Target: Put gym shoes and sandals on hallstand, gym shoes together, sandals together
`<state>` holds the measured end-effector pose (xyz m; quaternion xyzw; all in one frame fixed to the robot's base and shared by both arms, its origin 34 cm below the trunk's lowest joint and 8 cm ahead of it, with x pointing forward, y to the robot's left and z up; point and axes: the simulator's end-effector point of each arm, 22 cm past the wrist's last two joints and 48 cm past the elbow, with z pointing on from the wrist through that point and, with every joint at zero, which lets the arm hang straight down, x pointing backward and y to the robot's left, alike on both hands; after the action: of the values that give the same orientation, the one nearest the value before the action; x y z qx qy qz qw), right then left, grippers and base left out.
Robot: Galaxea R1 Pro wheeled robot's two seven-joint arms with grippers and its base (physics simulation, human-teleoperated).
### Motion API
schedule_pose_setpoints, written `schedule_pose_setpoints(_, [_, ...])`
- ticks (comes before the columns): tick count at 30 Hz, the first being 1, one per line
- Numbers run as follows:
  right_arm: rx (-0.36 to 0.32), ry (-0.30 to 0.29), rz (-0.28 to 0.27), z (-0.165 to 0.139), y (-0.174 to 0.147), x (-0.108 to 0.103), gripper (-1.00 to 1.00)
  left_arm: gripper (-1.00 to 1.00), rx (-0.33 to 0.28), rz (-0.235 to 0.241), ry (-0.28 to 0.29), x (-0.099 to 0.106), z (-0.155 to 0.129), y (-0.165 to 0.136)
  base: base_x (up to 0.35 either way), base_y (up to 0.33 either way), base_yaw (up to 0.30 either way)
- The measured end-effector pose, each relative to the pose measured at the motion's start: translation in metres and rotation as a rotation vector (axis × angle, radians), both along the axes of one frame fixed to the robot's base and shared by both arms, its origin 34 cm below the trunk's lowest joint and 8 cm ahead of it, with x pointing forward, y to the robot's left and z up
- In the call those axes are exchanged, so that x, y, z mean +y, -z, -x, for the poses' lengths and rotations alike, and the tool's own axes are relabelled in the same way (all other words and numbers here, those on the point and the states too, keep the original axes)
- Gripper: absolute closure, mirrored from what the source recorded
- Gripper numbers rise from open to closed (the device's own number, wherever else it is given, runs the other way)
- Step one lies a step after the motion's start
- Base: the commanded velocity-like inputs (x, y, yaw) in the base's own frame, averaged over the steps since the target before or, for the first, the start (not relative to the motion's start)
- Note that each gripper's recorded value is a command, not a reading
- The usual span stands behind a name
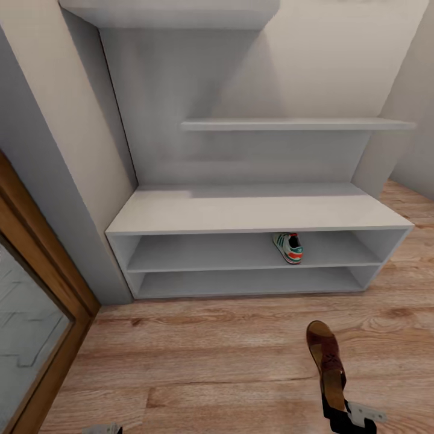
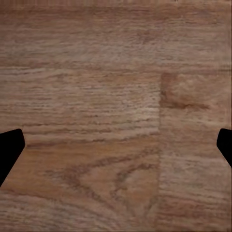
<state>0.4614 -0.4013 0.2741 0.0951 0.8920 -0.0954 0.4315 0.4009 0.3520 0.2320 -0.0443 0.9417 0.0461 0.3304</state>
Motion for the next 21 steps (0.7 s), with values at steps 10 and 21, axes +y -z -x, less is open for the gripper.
schedule_pose_setpoints(10, [0.06, -0.105, -0.005, -0.001, 0.011, 0.029, 1.0, -1.0, -0.06, 0.167, 0.189, -0.052, -0.01, -0.009, 0.0, 0.003, 0.0])
schedule_pose_setpoints(21, [0.296, -0.208, -0.11, -0.047, 0.017, 0.128, 1.0, -1.0, -0.135, 0.312, 0.375, -0.084, 0.014, -0.029, 0.0, 0.0, 0.0])
